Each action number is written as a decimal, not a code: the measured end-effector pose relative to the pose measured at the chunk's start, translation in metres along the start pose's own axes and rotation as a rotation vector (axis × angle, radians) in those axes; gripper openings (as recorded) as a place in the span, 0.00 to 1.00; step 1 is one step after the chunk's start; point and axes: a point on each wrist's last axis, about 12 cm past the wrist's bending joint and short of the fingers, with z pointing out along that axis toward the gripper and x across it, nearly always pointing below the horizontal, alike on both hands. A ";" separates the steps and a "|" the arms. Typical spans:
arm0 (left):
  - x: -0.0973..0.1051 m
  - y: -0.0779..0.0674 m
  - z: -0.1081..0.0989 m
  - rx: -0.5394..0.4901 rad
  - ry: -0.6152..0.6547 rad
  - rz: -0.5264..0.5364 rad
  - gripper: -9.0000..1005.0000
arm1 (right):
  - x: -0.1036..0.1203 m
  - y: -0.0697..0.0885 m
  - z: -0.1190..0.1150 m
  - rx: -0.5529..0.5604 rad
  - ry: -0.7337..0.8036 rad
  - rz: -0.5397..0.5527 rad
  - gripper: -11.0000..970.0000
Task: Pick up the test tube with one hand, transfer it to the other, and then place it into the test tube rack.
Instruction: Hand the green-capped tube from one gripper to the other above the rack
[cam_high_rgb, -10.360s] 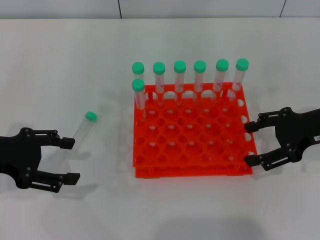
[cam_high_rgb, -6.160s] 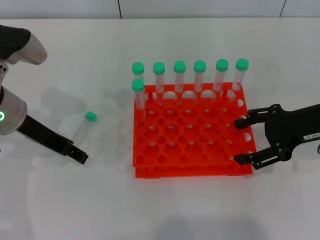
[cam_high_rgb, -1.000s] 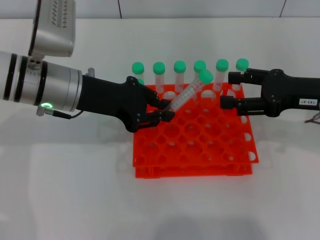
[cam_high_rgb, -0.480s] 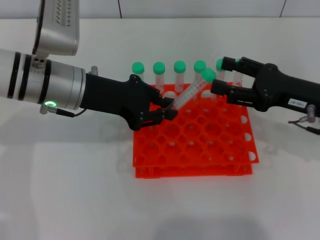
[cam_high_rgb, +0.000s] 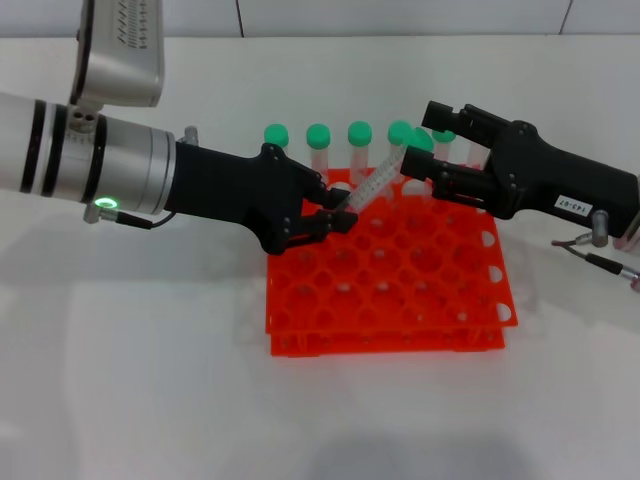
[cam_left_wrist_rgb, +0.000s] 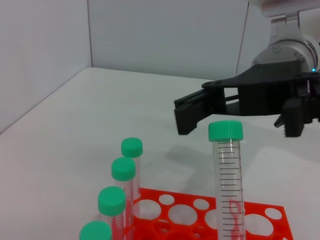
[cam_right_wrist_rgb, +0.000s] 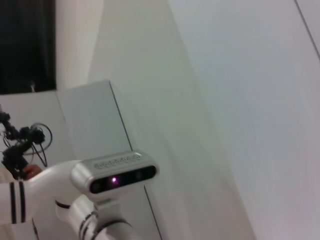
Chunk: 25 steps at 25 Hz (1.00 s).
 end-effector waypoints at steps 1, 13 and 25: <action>0.000 0.000 0.000 0.001 0.000 0.000 0.29 | 0.001 0.001 0.000 -0.003 -0.014 -0.007 0.88; -0.002 -0.001 0.003 0.006 -0.009 0.018 0.30 | 0.009 0.007 -0.001 0.013 -0.045 -0.015 0.87; -0.003 -0.002 0.006 0.011 -0.015 0.026 0.31 | 0.014 0.009 -0.002 0.023 -0.046 -0.021 0.81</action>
